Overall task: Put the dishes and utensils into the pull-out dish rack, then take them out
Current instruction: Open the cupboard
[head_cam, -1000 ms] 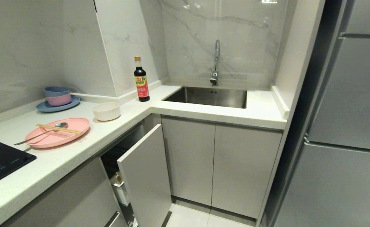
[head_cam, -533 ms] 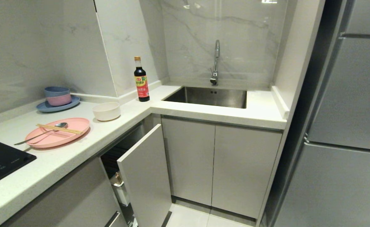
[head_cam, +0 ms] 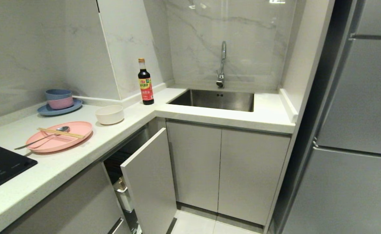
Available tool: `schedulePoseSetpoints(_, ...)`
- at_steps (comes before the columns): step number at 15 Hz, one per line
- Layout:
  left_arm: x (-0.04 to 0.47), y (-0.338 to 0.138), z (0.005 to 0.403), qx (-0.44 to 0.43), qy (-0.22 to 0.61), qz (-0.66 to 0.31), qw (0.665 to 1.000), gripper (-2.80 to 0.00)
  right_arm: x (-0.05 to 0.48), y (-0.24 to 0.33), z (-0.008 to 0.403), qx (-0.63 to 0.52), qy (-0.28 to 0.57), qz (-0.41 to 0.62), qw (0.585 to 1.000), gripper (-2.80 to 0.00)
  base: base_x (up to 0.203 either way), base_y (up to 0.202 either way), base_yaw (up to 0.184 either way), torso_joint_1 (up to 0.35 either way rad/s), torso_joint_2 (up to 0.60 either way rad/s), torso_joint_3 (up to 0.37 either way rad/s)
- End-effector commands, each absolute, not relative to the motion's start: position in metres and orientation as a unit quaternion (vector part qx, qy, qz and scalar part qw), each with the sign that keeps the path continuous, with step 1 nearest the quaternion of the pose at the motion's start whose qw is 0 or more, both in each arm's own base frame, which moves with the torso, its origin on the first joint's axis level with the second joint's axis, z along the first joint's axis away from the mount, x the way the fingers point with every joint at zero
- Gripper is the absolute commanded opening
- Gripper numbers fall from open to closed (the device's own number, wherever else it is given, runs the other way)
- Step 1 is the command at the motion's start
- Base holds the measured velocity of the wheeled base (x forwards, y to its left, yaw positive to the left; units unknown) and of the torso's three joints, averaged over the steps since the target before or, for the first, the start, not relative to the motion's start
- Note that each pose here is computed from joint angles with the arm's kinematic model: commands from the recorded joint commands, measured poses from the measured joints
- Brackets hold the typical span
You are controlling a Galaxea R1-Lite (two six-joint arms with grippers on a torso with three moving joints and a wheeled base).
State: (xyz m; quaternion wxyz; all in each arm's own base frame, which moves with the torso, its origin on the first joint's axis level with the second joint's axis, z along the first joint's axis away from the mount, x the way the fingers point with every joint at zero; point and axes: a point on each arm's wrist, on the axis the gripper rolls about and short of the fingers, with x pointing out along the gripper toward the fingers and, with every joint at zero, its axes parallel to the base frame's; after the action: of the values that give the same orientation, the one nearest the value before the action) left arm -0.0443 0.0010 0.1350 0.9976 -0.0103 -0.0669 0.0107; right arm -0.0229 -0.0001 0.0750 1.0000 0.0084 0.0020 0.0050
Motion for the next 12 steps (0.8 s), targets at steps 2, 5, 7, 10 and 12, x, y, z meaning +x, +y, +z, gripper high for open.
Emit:
schedulePoseSetpoints(2, -0.056, 0.002, 0.201, -0.011, -0.073, 0.022, 0.997, -2.80, -0.023, 0.000, 0.075, 0.008, 0.002, 0.005, 1.000, -2.80, 0.000, 0.000, 0.000, 0.000, 0.00, 0.000)
schedulePoseSetpoints(5, -0.029, 0.003, 0.267, -0.009, -0.032, 0.033, 0.999, -2.80, -0.023, 0.000, 0.075, 0.008, 0.002, 0.005, 1.000, -2.80, 0.000, 0.000, 0.000, 0.000, 0.00, 0.000)
schedulePoseSetpoints(7, 0.005, 0.003, 0.302, -0.009, -0.007, 0.052, 0.999, -2.80, -0.023, 0.000, 0.075, 0.008, 0.002, 0.005, 1.000, -2.80, 0.000, 0.000, 0.000, 0.000, 0.00, 0.000)
schedulePoseSetpoints(10, 0.074, 0.000, 0.336, -0.003, 0.029, 0.061, 0.998, -2.80, -0.023, 0.000, 0.075, 0.008, 0.002, 0.005, 1.000, -2.80, 0.000, 0.000, 0.000, 0.000, 0.00, 0.000)
schedulePoseSetpoints(12, 0.126, -0.004, 0.343, 0.010, 0.069, 0.057, 0.996, -2.80, -0.023, 0.000, 0.075, 0.008, 0.002, 0.005, 1.000, -2.80, 0.000, 0.000, 0.000, 0.000, 0.00, 0.000)
